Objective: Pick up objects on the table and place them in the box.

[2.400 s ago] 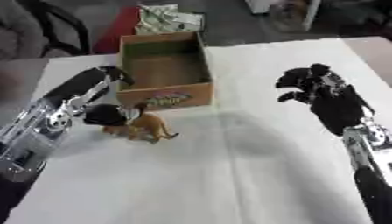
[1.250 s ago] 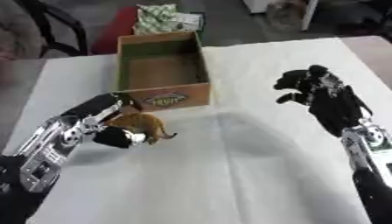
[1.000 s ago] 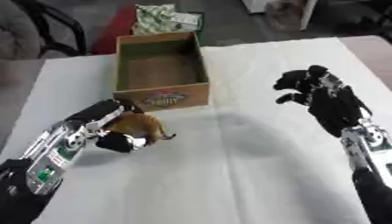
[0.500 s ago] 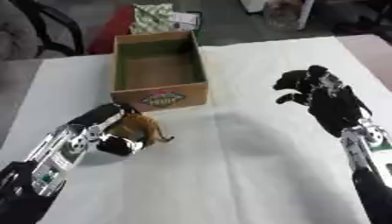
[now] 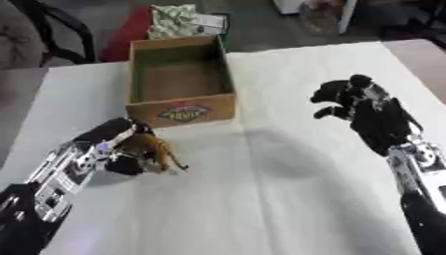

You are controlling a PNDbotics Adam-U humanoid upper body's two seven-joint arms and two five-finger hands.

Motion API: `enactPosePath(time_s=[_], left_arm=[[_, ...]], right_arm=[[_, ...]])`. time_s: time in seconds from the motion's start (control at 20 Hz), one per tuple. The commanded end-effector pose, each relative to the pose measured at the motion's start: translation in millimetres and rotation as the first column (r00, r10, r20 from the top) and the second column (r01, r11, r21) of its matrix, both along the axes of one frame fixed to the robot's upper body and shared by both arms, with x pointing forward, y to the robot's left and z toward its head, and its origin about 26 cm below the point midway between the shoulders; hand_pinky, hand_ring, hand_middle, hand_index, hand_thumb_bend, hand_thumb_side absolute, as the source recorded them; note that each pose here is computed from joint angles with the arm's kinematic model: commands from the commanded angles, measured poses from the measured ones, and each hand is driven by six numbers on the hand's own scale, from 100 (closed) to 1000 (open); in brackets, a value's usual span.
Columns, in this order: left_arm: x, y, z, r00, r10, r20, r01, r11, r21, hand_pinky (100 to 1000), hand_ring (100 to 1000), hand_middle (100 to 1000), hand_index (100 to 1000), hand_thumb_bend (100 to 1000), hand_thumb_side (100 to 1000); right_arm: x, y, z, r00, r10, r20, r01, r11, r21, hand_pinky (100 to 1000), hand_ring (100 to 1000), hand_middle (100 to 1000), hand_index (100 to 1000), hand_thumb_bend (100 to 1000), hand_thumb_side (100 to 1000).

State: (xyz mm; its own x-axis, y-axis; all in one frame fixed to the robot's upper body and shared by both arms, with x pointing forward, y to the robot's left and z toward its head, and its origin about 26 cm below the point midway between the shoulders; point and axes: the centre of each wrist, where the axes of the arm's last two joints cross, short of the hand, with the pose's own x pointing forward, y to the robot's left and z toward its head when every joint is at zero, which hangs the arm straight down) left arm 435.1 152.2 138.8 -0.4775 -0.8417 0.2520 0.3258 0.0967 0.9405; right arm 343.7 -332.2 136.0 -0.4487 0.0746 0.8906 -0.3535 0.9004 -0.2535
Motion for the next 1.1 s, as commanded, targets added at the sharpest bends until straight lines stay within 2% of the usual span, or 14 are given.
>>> enactPosePath(time_s=[0.05,0.3,0.65,0.9,1.1], left_arm=[[1.0,1.4,10.1,1.0,-0.005,0.027,0.005,1.0,-0.005,518,598,440,647,100,245],[-0.1,3.1,26.7,0.997,-0.002,0.076,0.002,1.0,-0.007,503,554,390,609,100,245],[-4.4,2.1,72.9,0.977,-0.018,0.211,0.006,0.998,0.055,514,539,382,610,100,245],[-6.0,1.9,81.3,0.973,-0.017,0.232,0.001,0.998,0.066,526,530,382,613,100,244],[-4.3,1.7,121.0,0.928,0.033,0.371,-0.048,0.998,0.03,531,524,380,613,100,244]], right_arm=[[1.6,-0.5,8.7,1.0,0.003,0.025,-0.003,1.0,-0.018,654,790,696,775,100,948],[1.6,-0.9,8.7,1.0,0.001,0.025,-0.001,1.0,-0.018,653,790,696,775,100,946],[1.3,-1.7,8.9,1.0,0.0,0.023,0.0,1.0,-0.022,653,790,696,775,100,945],[1.1,-2.0,8.8,1.0,0.0,0.022,0.0,1.0,-0.023,653,790,695,774,100,946],[2.3,0.1,10.8,1.0,0.014,0.026,-0.013,0.999,-0.032,652,790,695,774,100,947]])
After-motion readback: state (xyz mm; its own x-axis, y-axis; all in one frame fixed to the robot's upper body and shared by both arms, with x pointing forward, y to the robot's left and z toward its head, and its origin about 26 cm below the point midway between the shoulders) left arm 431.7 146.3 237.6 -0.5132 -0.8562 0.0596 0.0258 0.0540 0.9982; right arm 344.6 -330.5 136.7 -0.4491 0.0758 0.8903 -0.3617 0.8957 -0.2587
